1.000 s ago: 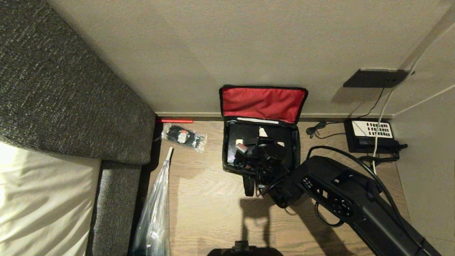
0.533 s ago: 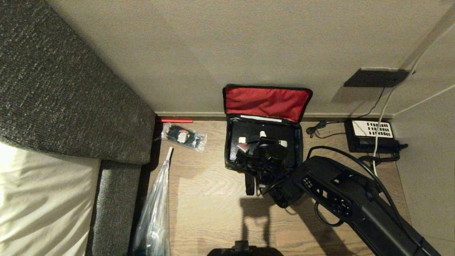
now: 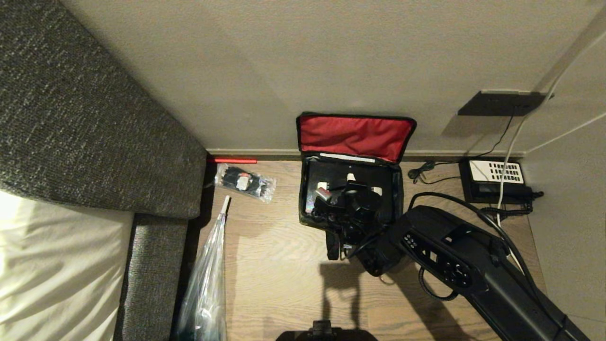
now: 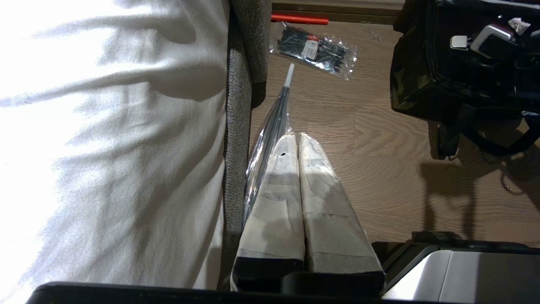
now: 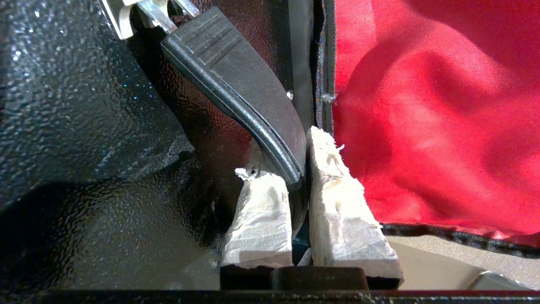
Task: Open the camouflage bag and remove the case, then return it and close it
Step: Lift the black box
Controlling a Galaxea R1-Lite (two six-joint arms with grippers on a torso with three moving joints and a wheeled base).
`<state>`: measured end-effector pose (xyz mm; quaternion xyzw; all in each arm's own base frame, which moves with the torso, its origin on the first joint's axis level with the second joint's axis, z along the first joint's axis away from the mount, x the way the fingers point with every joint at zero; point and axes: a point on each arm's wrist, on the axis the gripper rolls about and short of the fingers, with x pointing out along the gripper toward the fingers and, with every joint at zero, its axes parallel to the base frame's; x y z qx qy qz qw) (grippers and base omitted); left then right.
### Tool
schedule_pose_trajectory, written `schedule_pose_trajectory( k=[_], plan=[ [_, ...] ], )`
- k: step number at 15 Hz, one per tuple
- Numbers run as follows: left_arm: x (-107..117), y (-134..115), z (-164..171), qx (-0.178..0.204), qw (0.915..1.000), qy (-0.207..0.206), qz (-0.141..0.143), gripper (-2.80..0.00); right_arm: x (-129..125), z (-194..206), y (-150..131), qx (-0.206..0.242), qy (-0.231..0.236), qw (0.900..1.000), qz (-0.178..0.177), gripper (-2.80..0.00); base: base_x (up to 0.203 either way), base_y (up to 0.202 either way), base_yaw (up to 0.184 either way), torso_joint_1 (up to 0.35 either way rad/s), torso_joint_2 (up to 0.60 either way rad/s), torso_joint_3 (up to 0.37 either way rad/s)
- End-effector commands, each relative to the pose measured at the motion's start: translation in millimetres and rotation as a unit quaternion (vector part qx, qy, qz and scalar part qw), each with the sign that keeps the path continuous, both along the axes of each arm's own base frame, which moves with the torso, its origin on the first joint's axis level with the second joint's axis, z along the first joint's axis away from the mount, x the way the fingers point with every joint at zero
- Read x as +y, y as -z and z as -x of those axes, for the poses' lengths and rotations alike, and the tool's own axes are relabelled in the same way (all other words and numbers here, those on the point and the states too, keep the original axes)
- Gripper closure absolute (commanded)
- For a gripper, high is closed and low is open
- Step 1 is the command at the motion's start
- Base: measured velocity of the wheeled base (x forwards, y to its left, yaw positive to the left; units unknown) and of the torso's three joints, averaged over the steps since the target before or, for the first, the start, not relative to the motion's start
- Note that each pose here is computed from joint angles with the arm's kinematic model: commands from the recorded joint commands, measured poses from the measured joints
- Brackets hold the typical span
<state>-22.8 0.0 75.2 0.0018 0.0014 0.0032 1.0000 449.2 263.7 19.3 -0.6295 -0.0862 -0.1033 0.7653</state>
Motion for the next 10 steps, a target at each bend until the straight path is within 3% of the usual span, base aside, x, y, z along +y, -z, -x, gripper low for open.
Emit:
schedule_pose_trajectory(
  k=[1, 10],
  plan=[
    [0, 0, 0, -0.001, 1.0000, -0.001, 0.000, 0.00, 6, 6, -22, -0.023, -0.005, 1.000, -0.015, 0.00, 0.000, 0.000, 0.000, 0.000, 0.00, 0.000],
    [0, 0, 0, 0.000, 1.0000, -0.001, 0.000, 0.00, 17, 24, -38, -0.018, -0.014, 1.000, -0.018, 0.00, 0.000, 0.000, 0.000, 0.000, 0.00, 0.000]
  ],
)
